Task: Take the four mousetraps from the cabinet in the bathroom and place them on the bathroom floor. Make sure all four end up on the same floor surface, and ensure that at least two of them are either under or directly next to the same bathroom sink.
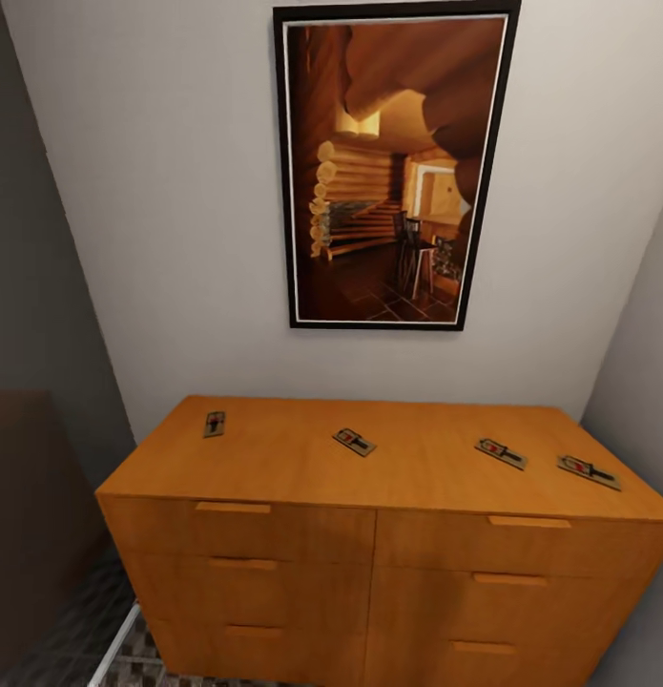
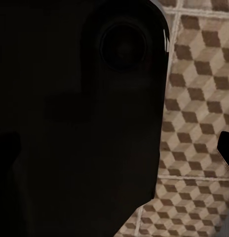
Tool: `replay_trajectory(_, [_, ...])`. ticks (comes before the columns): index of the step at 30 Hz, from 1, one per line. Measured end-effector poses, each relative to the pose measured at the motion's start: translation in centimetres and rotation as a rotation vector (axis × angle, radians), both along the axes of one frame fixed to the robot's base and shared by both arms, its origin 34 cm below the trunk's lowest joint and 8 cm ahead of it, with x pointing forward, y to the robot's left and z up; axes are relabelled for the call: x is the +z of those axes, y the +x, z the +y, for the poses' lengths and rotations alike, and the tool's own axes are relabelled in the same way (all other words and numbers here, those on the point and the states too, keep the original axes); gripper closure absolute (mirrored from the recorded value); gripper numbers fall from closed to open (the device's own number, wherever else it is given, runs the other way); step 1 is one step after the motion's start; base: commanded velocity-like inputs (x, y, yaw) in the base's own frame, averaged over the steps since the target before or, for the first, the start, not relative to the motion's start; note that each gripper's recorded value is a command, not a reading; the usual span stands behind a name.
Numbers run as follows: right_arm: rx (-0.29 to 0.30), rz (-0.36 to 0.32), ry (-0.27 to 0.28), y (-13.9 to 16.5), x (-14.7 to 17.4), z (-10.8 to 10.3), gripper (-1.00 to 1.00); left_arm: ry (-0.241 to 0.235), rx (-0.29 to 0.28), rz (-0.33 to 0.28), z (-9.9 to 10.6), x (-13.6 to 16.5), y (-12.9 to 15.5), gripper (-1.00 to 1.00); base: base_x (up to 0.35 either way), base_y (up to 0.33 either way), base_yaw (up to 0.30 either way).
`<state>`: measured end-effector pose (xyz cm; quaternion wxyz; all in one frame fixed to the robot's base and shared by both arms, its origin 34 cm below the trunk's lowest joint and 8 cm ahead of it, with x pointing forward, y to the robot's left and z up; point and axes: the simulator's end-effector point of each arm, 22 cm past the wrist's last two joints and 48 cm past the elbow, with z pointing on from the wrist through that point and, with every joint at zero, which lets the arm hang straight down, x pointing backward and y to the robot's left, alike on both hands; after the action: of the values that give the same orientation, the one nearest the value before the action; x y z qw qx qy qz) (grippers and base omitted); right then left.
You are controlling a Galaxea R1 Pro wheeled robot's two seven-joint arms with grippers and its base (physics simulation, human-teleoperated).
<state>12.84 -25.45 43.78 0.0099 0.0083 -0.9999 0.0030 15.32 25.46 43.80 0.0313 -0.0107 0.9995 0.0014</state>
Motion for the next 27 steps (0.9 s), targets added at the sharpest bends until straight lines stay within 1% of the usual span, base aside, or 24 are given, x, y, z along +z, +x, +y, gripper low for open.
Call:
replay_trajectory(4, [-0.001,0.000,0.000,0.00,0.00,-0.02,-1.00,0.000,0.000,0.000,0.00,0.00,0.00,-1.00,0.000,0.000,0.178])
replay_trajectory(9, [0.000,0.001,0.000,-0.02,0.00,-0.03,-1.00,0.000,0.000,0.000,0.00,0.00,0.00,-1.00,0.000,0.000,0.070])
replay_trajectory(27, [0.000,0.001,0.000,-0.02,0.00,-0.03,-1.00,0.000,0.000,-0.001,0.00,0.00,0.03,-1.00,0.000,0.000,0.012])
